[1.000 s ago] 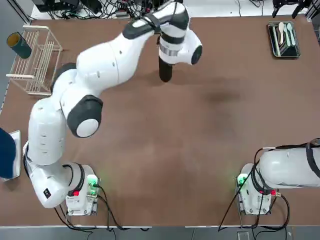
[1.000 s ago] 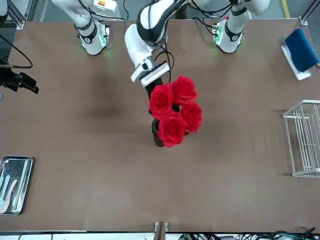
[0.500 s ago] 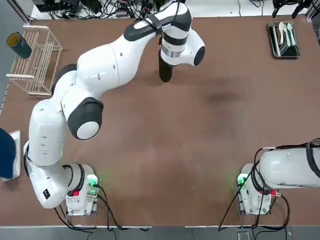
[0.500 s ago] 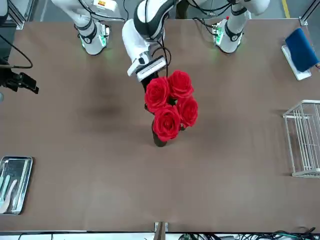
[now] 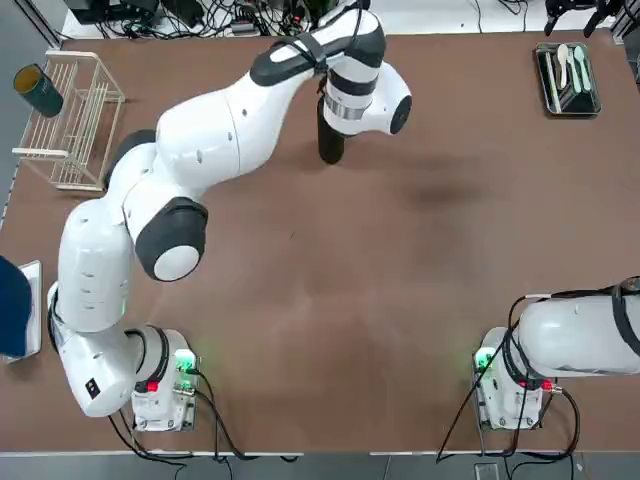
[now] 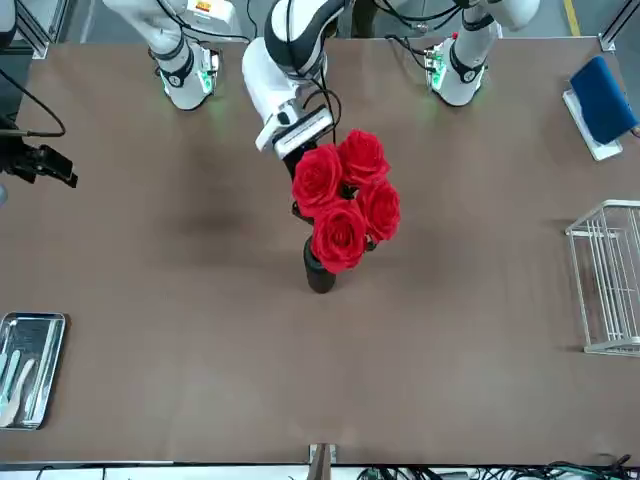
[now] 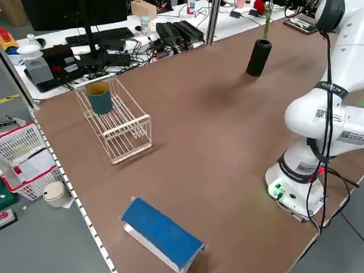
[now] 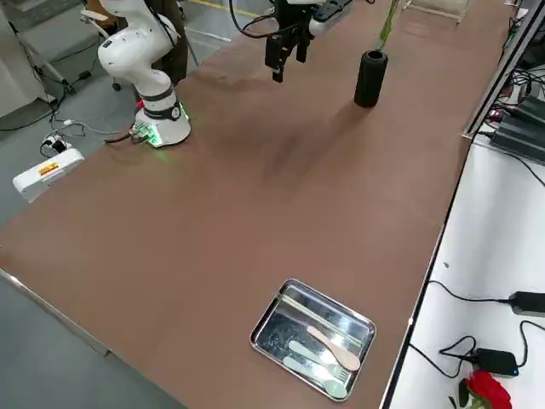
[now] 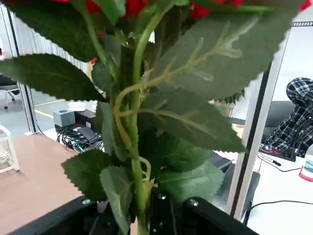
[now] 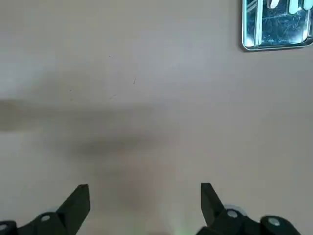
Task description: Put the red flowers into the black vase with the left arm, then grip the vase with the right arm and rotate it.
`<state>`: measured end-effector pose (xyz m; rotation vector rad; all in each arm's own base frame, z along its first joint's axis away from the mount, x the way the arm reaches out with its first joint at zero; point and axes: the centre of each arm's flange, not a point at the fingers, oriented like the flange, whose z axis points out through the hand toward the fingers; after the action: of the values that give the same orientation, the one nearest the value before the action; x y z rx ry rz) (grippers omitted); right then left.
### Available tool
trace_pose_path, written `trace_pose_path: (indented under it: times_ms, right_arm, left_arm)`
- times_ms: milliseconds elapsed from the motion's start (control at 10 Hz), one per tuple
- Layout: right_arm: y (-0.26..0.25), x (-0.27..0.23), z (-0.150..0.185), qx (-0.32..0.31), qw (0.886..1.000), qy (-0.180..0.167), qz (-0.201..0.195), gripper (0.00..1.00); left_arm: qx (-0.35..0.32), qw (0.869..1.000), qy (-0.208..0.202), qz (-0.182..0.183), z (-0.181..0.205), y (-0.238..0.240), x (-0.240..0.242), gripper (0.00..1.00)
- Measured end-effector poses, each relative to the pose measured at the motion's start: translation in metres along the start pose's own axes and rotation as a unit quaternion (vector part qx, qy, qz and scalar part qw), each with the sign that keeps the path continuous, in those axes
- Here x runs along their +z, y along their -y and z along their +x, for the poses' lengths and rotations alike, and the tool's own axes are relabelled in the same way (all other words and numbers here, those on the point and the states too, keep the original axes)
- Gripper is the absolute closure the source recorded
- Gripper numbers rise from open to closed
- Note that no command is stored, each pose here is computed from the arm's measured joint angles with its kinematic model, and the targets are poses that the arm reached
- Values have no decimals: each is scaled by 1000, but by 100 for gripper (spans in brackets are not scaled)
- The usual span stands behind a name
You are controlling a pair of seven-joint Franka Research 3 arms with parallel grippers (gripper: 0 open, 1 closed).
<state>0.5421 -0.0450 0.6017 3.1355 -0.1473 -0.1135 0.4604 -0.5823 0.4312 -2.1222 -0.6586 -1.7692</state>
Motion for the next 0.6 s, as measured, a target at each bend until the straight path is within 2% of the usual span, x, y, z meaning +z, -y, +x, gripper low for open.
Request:
trace_pose_path:
  times_ms: [600]
  right_arm:
    - [1, 1, 0, -1, 1000, 1, 0, 0]
  left_arm:
    - [-7, 1000, -10, -5, -12, 1, -14, 88]
